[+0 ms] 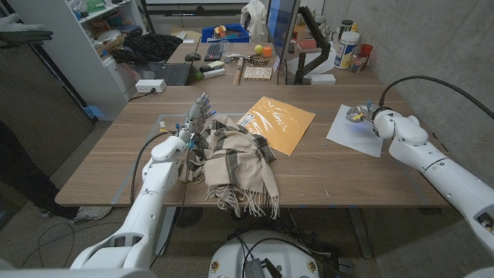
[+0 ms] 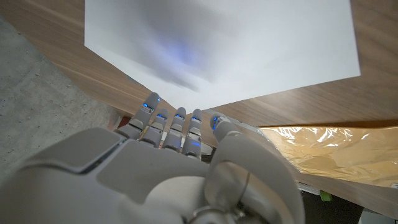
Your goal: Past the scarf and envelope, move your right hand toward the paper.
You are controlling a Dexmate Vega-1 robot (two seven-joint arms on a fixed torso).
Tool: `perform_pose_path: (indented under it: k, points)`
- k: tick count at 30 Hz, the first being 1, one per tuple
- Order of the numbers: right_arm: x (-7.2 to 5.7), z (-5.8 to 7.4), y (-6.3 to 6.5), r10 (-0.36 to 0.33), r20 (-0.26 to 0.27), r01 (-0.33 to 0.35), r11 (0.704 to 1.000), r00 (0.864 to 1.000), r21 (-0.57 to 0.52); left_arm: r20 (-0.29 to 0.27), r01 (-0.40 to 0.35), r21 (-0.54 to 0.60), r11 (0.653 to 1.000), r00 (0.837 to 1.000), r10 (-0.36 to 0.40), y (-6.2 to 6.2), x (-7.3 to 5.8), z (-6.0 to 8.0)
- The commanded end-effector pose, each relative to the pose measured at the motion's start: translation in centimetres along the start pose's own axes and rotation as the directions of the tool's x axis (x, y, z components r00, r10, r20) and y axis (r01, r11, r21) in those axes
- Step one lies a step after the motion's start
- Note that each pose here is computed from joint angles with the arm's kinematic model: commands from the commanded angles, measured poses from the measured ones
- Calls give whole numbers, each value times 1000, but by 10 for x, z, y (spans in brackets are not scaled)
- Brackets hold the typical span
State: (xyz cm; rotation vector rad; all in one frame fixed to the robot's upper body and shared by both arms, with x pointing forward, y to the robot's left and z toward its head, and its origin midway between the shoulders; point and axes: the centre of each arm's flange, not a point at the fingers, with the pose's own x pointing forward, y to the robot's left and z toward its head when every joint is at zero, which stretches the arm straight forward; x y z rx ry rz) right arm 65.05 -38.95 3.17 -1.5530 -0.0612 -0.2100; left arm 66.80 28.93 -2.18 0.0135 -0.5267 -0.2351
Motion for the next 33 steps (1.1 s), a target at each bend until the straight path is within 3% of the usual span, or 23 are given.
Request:
perform_pose_path:
  k: [1, 19, 33]
  points:
    - [-2, -1, 8, -19, -6, 19, 998, 1000, 59, -4, 18, 12, 1000, 1000, -18, 1, 4, 3]
    - [8, 9, 13, -19, 10, 17, 994, 1000, 110, -4, 7, 19, 1000, 1000, -7, 10, 3, 7]
    - [13, -1, 20, -22, 5, 20, 981, 1000, 195, 7, 0, 21, 1000, 1000, 0, 7, 2, 11]
